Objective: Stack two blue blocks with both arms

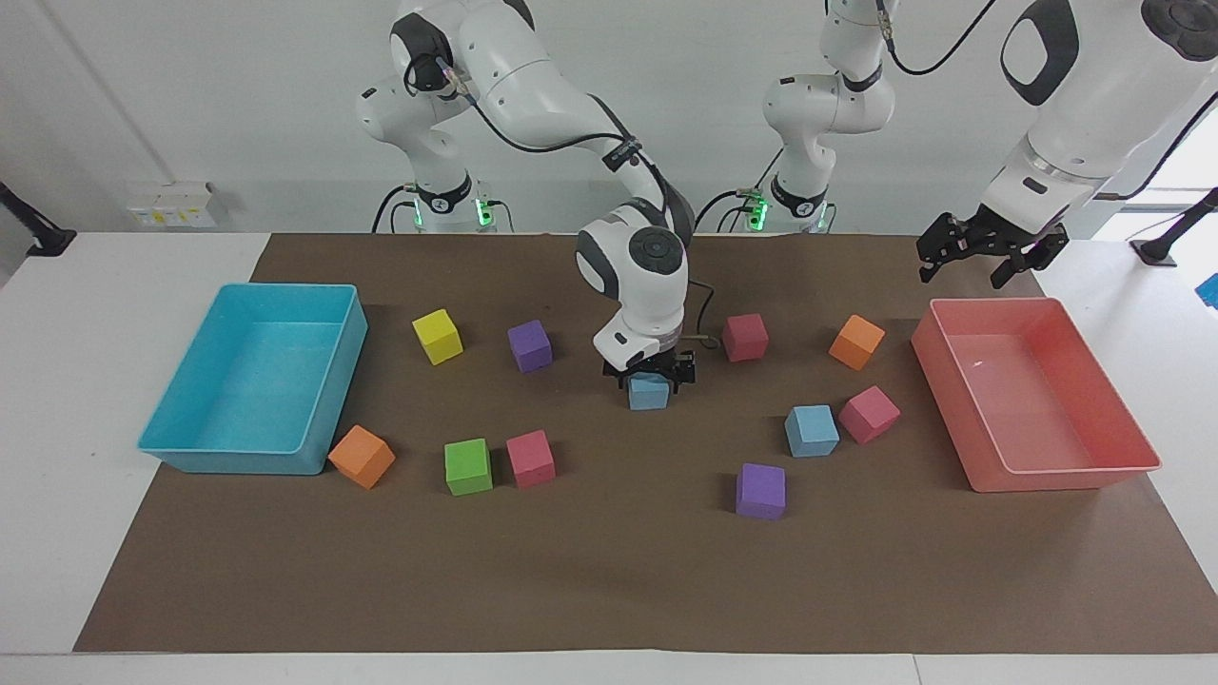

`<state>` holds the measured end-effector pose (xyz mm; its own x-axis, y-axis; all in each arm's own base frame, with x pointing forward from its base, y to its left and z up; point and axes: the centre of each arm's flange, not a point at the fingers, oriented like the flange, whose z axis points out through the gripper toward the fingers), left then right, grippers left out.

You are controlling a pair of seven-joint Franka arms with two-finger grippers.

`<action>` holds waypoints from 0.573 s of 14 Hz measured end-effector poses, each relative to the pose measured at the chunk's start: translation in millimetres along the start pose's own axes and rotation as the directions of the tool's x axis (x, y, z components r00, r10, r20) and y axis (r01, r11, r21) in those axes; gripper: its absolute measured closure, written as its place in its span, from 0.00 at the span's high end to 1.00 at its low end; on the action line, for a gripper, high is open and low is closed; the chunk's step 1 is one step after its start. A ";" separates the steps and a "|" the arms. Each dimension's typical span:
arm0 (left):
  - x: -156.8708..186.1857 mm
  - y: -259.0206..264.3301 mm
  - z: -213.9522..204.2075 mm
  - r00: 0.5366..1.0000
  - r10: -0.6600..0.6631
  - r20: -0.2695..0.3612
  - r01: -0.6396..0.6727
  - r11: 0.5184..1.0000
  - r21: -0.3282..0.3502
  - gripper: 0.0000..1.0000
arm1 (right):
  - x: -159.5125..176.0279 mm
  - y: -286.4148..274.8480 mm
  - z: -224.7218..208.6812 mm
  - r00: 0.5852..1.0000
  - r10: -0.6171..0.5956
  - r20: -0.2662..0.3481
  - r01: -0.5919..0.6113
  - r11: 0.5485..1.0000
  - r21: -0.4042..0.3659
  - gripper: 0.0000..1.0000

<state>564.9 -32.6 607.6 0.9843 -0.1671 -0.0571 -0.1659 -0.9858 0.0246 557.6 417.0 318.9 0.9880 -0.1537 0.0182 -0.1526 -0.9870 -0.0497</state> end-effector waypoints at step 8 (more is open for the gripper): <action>-14.0 3.3 -12.6 1.000 0.003 0.014 -0.003 1.000 -0.003 1.00 | 11.0 17.2 -109.0 0.995 0.034 -0.090 -0.025 0.995 0.100 1.00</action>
<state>551.4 -33.4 621.0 0.9829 -0.1704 -0.0705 -0.1688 -0.9853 0.0274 563.1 393.3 427.1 0.9759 -0.1906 0.1067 -0.1737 -0.9734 -0.1496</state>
